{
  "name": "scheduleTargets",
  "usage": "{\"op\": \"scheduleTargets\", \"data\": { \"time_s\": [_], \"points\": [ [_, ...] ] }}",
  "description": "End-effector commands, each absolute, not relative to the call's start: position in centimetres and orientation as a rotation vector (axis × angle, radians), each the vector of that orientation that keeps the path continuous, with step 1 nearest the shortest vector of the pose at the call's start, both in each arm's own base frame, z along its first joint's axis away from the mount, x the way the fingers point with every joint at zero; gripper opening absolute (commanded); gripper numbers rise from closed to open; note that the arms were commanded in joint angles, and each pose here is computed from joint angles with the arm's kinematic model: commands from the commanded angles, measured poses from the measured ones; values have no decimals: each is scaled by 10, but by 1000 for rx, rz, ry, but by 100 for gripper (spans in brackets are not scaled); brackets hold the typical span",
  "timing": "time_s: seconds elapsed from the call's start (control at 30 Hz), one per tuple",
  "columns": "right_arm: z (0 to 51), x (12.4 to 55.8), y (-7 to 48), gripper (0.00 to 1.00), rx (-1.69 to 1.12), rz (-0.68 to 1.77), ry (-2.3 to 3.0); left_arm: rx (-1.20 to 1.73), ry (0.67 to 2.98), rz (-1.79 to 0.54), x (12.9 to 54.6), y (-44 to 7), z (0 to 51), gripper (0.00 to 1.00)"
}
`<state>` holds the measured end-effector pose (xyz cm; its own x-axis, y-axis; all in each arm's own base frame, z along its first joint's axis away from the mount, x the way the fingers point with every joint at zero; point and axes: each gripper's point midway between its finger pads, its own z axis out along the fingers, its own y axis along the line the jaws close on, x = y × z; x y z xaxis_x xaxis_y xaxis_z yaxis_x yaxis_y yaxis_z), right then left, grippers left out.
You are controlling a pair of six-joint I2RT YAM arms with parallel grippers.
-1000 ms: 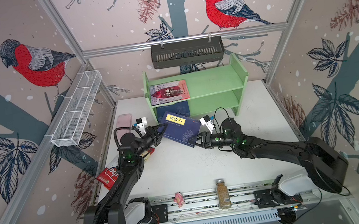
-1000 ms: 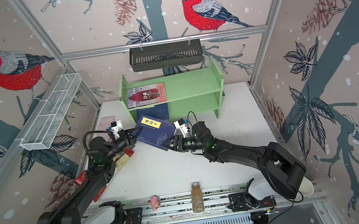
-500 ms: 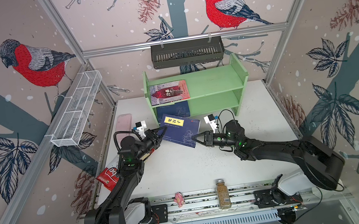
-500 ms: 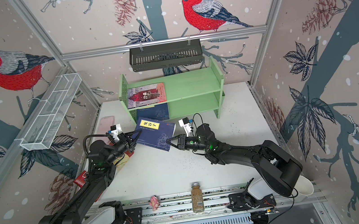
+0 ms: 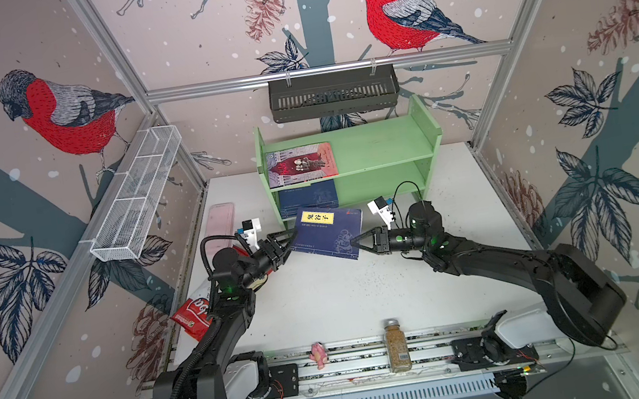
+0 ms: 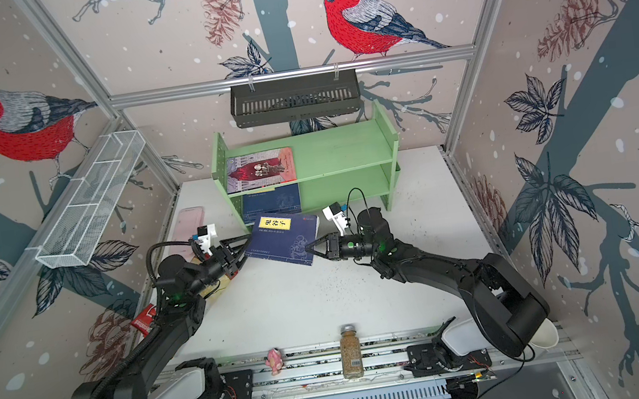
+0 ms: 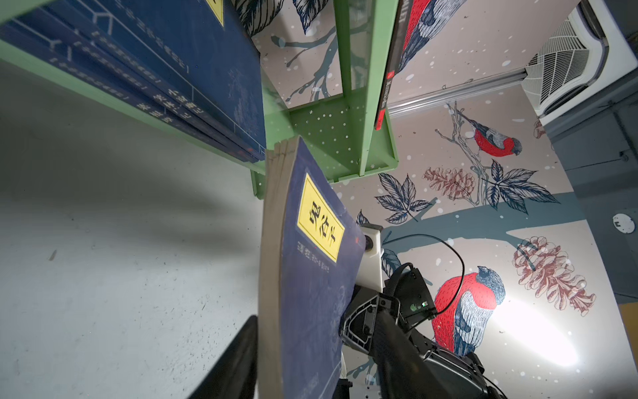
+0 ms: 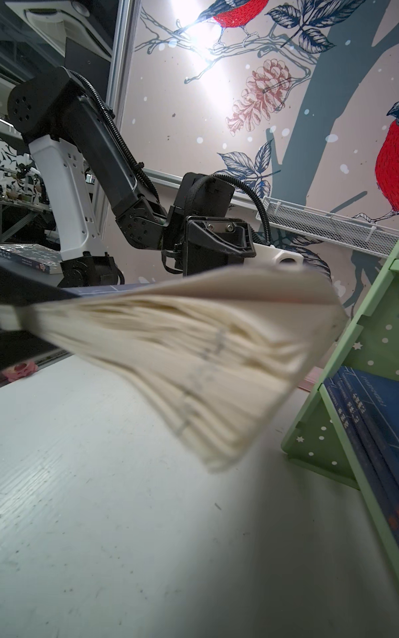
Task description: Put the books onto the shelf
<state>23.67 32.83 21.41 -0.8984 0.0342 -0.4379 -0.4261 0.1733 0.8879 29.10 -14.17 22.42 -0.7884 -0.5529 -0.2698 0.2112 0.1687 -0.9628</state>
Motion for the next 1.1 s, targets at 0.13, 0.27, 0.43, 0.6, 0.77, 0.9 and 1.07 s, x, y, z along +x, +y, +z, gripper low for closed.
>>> {"op": "scheduleTargets", "data": {
  "time_s": [0.13,0.27,0.43,0.6,0.77,0.9,1.07],
  "points": [
    [231,218,333,3,-579,1851,2027,-180,1849,-1722,284,-149,234,54],
    [231,217,334,3,-609,1858,2034,-161,1844,-1749,279,-151,238,44],
    [229,222,337,7,-611,1850,2048,-165,1843,-1758,277,-151,239,0],
    [222,236,336,33,-520,1816,2063,-202,1819,-1732,286,-147,242,0],
    [225,241,337,32,-442,1868,1986,-211,1748,-1739,294,-144,254,0],
    [223,248,340,14,-418,1888,1966,-201,1777,-1763,300,-147,249,0],
    [222,259,340,3,-419,1898,1941,-250,1821,-1710,308,-142,233,25]
  ]
}}
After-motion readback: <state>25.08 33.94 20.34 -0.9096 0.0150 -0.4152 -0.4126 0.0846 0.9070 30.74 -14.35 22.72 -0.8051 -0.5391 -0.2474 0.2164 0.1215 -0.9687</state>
